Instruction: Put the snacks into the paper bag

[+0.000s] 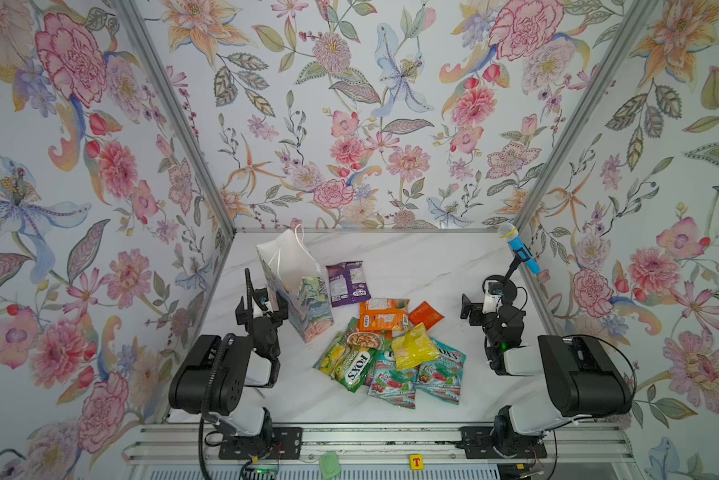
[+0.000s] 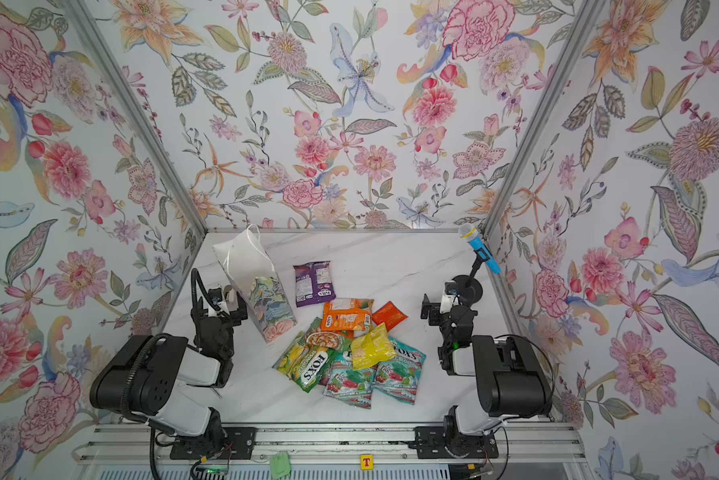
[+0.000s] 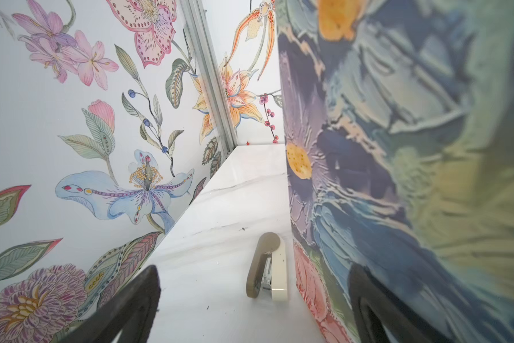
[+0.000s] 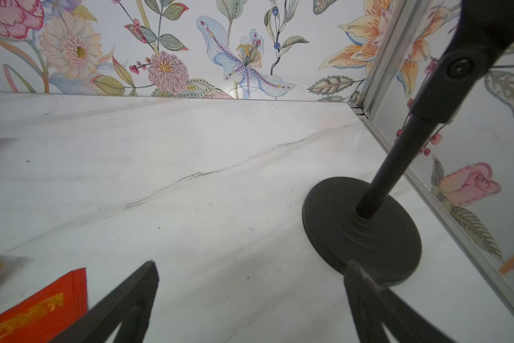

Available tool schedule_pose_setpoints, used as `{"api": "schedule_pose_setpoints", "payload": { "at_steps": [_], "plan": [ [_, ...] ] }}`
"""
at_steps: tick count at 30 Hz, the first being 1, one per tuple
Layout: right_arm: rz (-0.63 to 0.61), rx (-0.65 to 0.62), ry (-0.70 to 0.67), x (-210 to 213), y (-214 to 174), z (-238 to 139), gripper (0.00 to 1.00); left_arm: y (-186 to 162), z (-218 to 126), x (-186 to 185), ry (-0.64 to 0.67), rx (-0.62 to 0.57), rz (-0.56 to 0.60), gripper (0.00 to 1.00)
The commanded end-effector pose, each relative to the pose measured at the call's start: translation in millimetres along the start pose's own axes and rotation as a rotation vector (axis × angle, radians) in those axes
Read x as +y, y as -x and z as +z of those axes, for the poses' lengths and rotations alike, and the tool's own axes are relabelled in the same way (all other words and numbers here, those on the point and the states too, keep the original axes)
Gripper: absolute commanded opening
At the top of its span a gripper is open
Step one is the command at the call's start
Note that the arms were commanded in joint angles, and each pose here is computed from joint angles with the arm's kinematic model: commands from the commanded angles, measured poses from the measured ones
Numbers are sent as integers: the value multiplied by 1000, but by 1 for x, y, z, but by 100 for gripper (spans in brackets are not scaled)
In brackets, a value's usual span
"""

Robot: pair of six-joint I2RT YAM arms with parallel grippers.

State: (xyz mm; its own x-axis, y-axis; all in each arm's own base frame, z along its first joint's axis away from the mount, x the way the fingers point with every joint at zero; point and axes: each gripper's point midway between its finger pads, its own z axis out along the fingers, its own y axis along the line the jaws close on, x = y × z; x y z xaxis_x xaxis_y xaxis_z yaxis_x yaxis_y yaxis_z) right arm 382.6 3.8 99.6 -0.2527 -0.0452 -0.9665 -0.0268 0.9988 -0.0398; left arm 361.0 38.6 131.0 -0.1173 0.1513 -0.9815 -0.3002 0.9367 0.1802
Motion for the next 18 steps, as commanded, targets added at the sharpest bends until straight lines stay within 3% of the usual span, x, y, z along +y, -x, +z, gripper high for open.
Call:
{"api": "schedule_pose_setpoints", "payload": {
  "at_steps": [1, 18],
  "plan": [
    [14, -13, -1, -1, 6, 3, 99, 11, 2, -2, -5, -36, -3, 99],
    [19, -15, 6, -1, 7, 4, 99, 10, 2, -2, -6, -33, -5, 99]
  ]
}}
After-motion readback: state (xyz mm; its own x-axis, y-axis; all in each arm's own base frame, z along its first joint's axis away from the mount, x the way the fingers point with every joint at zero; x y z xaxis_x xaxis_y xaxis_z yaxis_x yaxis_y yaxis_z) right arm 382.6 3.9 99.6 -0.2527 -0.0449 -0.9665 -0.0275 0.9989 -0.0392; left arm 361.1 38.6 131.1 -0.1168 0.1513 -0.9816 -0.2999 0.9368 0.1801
